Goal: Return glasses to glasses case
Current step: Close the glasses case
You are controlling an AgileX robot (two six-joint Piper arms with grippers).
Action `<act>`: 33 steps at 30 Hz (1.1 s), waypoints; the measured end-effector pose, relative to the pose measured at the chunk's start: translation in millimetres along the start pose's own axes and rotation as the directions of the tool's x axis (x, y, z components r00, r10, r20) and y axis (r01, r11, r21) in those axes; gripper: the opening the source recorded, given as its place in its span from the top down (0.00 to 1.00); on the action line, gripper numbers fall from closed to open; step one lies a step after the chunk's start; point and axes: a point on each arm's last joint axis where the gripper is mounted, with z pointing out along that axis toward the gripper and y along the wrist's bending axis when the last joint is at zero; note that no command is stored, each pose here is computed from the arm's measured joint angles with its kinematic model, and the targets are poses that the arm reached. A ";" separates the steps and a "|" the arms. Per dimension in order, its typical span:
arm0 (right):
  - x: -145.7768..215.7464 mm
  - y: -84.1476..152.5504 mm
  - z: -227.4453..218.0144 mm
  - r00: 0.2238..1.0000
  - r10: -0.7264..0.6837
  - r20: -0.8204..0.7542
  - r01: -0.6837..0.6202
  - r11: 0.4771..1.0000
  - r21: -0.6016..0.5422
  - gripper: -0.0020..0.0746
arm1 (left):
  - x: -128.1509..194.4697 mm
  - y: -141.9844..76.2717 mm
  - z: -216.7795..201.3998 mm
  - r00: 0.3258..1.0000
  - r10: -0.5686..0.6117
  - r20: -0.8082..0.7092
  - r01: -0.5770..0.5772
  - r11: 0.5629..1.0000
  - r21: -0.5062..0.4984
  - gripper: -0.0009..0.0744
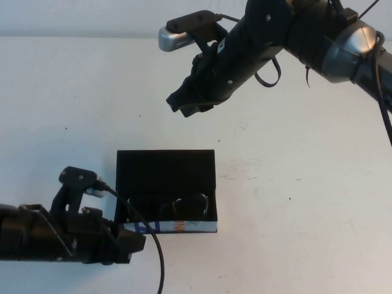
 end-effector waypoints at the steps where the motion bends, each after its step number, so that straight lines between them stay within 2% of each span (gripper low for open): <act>1: -2.5 -0.6 2.1 1.000 -0.002 -0.001 0.002 1.000 -0.004 0.99 | 0.8 0.1 3.7 1.000 0.009 -0.004 -0.009 1.000 0.002 0.99; 4: -10.2 -4.4 6.1 1.000 -0.005 -0.008 0.005 1.000 -0.017 0.99 | 1.4 1.7 11.9 1.000 0.015 0.003 -0.015 1.000 0.006 0.99; 14: -16.7 -20.6 39.6 0.999 0.002 -0.051 -0.004 0.999 -0.044 0.99 | 2.7 18.0 25.5 1.000 0.024 0.010 -0.023 0.997 -0.070 0.99; 33: -0.4 -37.2 102.9 0.993 0.077 -0.094 -0.086 0.992 -0.096 0.99 | 5.2 21.0 31.4 0.999 0.051 0.001 -0.051 0.997 -0.055 0.99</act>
